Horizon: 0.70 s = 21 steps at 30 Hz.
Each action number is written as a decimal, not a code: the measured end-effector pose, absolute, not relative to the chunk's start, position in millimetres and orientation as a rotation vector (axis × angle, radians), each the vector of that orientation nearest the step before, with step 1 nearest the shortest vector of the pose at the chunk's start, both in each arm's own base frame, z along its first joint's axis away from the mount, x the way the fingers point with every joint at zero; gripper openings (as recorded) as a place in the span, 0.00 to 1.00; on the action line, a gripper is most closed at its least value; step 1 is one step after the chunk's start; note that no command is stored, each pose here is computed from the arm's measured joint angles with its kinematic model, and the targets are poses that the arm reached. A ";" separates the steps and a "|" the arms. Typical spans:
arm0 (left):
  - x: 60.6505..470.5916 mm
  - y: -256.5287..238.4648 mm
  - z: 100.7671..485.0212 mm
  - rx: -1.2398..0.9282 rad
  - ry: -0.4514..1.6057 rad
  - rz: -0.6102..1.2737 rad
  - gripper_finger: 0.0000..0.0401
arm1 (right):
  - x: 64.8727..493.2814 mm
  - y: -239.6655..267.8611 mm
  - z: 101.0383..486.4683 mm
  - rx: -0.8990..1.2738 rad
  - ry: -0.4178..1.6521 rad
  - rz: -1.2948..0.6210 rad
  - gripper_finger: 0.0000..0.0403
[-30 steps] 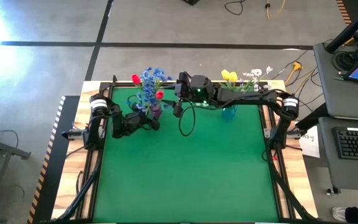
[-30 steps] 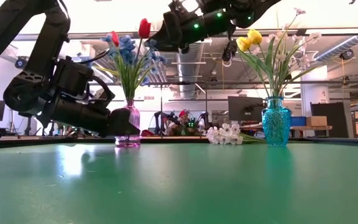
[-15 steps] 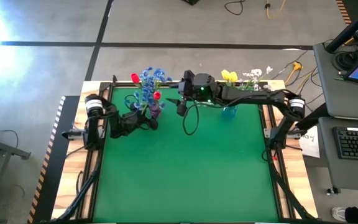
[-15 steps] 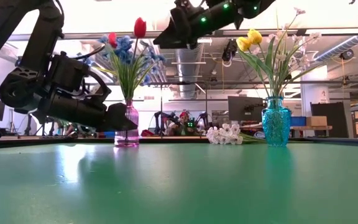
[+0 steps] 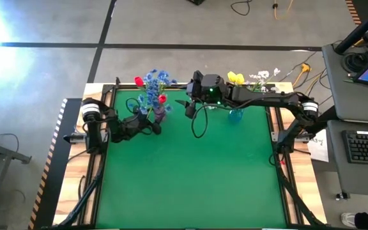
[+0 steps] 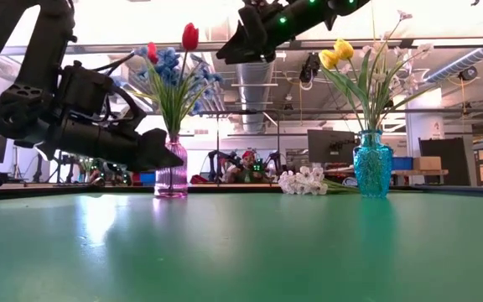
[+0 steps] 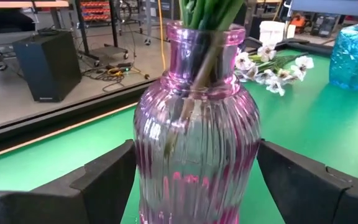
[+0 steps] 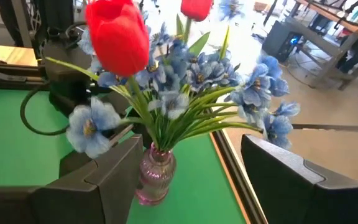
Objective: Sort flowers into vase by color
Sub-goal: Put the white flowers into the blue vase
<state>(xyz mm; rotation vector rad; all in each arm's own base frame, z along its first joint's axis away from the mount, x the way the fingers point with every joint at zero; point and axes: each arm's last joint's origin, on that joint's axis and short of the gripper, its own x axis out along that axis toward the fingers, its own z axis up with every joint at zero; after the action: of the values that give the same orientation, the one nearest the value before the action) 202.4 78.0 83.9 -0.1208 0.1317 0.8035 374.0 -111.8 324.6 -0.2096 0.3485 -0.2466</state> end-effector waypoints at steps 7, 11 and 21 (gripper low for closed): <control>200.1 75.1 90.8 -0.098 0.118 0.793 0.79 | 373.4 -111.7 323.8 -0.210 0.360 -0.246 0.66; 198.5 75.1 94.0 -0.089 0.109 0.813 0.79 | 373.3 -111.6 323.4 -0.209 0.365 -0.245 0.66; 181.6 70.8 111.0 -0.032 0.058 0.840 0.79 | 369.6 -110.4 326.5 -0.209 0.373 -0.245 0.67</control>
<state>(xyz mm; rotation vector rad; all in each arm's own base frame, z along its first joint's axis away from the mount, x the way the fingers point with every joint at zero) 181.6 70.8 111.0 -0.0321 0.0578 0.8402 369.6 -110.4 326.5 -0.2086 0.3735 -0.2446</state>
